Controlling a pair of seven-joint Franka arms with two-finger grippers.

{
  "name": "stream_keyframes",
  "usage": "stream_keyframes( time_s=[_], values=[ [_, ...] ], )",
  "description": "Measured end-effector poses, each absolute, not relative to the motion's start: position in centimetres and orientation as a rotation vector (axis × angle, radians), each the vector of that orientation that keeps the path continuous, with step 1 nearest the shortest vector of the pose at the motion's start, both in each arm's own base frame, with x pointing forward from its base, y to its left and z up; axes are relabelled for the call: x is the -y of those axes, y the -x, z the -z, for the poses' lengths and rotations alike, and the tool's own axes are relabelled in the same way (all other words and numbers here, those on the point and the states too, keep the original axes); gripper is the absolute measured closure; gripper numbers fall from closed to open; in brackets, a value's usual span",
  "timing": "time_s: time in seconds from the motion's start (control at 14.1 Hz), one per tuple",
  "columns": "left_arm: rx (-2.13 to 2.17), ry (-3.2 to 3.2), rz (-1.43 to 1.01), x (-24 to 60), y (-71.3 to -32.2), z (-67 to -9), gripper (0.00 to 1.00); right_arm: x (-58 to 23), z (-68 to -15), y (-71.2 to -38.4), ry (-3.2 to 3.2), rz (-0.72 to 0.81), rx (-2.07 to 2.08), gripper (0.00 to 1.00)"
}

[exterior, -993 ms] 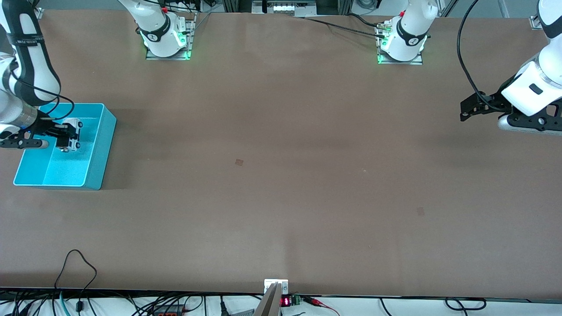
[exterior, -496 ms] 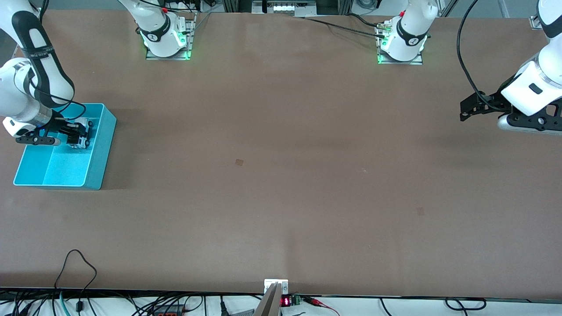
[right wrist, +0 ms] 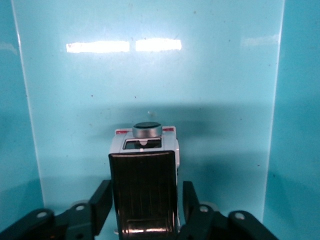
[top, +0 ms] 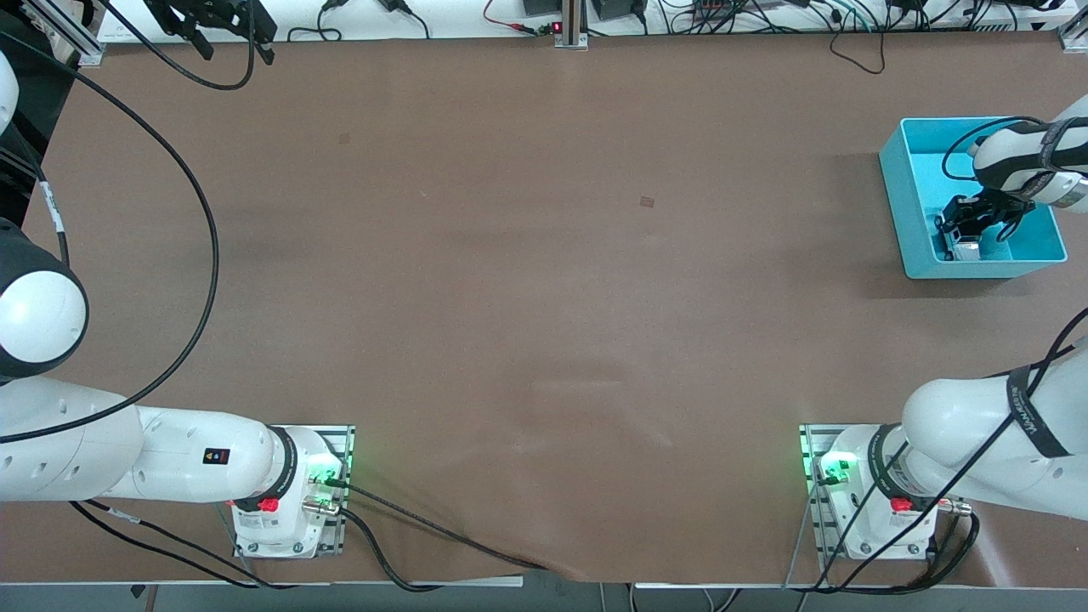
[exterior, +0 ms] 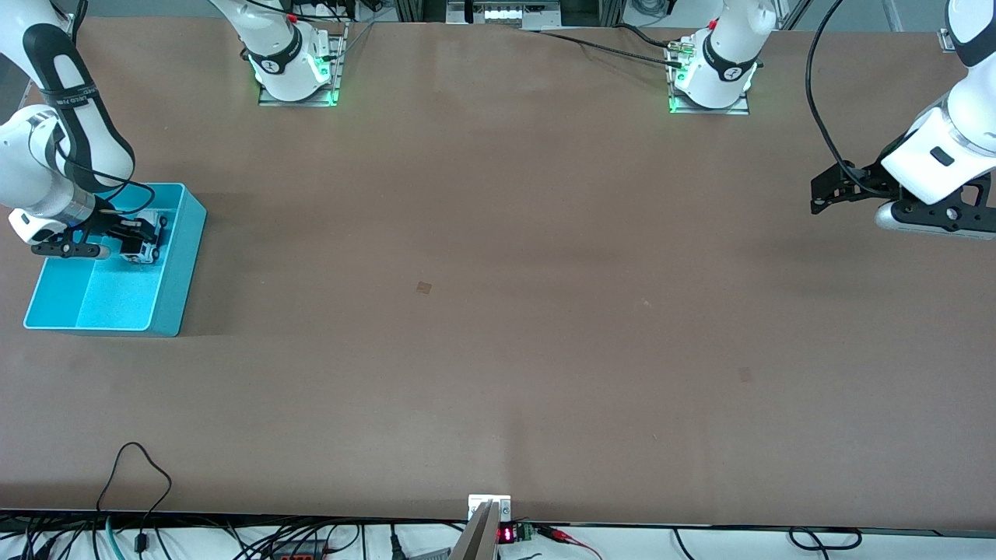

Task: Wind and store white jeep toy
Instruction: 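Lower the jeep into the blue bin and open the right gripper, then raise the open right gripper out of the bin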

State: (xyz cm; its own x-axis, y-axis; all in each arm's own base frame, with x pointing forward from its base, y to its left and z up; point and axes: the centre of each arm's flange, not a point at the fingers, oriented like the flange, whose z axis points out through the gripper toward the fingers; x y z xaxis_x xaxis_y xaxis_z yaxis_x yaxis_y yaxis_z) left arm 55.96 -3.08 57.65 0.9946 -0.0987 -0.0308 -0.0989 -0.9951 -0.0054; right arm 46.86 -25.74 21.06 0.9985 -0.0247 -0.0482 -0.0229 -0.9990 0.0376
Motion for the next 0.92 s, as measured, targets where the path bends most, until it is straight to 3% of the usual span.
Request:
stream_keyframes(
  time_s=[0.21,0.92],
  values=[
    [-0.156,3.13,-0.048,3.1,-56.0,-57.6,0.0,25.4,-24.1,-48.0,-3.086,0.009,-0.026,0.02],
    [-0.156,3.13,-0.048,3.1,-56.0,-57.6,0.0,15.9,-40.7,-52.8,-3.072,-0.049,-0.37,0.0]
  ],
)
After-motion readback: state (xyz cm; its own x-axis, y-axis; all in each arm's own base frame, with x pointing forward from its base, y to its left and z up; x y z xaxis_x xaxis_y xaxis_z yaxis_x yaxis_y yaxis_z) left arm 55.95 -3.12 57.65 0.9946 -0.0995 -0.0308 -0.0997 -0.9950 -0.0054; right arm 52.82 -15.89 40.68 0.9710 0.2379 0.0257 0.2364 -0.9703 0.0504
